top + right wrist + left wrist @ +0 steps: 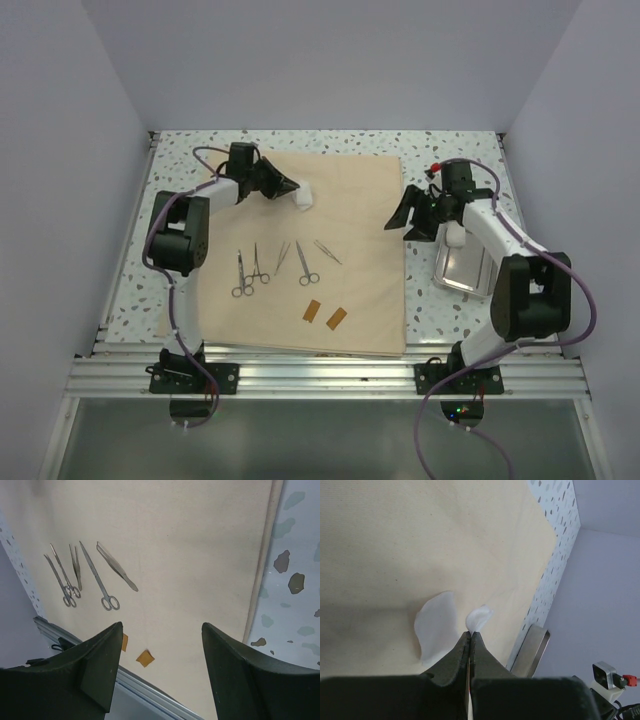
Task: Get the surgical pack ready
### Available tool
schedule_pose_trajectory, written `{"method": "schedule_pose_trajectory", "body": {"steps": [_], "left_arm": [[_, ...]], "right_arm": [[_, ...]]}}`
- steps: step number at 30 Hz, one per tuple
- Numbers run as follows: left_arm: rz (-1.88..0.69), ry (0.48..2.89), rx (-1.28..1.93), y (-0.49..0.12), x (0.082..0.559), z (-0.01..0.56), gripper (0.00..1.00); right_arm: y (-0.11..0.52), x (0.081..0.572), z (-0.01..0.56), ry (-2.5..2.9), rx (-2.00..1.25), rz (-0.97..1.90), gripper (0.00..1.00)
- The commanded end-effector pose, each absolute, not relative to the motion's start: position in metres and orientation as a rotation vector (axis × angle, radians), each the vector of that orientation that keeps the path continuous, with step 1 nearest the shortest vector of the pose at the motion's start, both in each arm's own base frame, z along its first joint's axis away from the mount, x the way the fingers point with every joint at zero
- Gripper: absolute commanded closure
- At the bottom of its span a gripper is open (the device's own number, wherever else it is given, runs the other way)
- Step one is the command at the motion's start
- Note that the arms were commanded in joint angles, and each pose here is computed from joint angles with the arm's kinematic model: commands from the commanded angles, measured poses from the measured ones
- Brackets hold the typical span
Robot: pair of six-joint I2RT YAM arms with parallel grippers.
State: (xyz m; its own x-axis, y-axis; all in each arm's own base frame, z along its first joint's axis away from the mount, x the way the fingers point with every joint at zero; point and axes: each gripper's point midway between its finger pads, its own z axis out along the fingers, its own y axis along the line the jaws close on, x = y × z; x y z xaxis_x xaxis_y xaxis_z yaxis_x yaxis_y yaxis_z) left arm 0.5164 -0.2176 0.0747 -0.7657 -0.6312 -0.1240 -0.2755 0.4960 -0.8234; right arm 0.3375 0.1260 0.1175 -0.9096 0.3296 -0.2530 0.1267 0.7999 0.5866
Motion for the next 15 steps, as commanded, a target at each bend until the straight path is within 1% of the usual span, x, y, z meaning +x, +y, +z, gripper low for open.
{"method": "schedule_pose_trajectory", "body": {"steps": [1,6,15], "left_arm": [[-1.212,2.303,-0.770,-0.221,0.520,0.072,1.00],[-1.182,2.333,-0.793,-0.218,0.515,0.062,1.00],[-1.122,2.355,-0.794,-0.212,0.515,0.054,1.00]], "right_arm": [[0.136,0.351,0.131,2.596,0.308,0.872,0.32],[0.144,0.353,0.130,2.607,0.286,0.873,0.32],[0.179,0.364,0.131,2.611,0.220,0.909,0.32]]}}
